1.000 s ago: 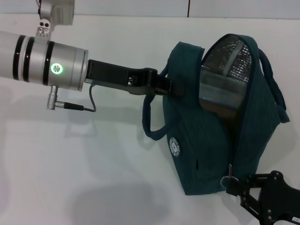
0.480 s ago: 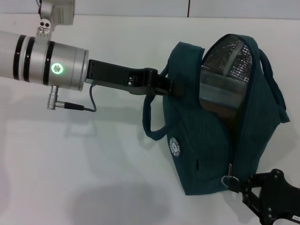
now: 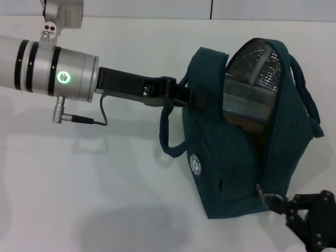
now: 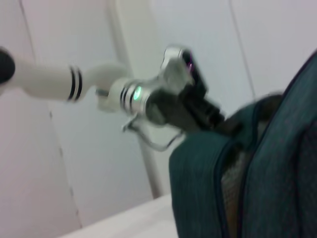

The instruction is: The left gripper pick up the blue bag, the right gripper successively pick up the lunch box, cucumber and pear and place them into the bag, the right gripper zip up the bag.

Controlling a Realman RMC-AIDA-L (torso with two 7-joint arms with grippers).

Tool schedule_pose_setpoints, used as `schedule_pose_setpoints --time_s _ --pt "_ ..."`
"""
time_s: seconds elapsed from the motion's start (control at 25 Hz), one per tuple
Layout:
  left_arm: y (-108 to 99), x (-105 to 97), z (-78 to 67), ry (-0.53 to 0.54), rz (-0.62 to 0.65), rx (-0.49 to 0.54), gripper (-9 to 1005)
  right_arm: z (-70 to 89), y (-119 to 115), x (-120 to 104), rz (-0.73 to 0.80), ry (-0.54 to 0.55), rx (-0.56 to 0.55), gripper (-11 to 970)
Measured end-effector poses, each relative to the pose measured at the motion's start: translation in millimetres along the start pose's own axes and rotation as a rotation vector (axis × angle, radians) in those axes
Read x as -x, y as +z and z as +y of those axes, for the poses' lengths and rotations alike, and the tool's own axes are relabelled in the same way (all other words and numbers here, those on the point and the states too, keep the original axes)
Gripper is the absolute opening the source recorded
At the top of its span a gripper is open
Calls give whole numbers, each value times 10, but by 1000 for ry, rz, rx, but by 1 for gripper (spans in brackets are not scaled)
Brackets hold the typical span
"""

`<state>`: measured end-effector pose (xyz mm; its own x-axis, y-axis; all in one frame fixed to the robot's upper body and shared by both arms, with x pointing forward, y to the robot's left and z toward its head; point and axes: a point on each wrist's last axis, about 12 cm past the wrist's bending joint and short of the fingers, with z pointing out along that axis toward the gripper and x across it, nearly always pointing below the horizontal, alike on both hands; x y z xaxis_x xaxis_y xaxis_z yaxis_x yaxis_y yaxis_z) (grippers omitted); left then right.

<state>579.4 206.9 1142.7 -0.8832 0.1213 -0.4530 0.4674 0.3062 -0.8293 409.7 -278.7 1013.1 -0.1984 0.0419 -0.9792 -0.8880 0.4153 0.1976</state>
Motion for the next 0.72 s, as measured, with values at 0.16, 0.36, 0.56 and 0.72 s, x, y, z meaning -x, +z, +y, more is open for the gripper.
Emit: schedule_pose_setpoints --time_s 0.16,0.36,0.56,0.72 --pt "0 0 1 2 -1 0 43 27 -88 62 -76 -1 -28 4" --pt "10 -5 -1 26 -6 -5 44 0 -60 118 -106 -10 -19 5" --pt "-22 -48 9 58 -52 -32 46 -44 10 174 -130 -22 -8 5" --pt "-66 -79 16 91 -96 -54 47 -59 32 218 -156 -32 -2 6"
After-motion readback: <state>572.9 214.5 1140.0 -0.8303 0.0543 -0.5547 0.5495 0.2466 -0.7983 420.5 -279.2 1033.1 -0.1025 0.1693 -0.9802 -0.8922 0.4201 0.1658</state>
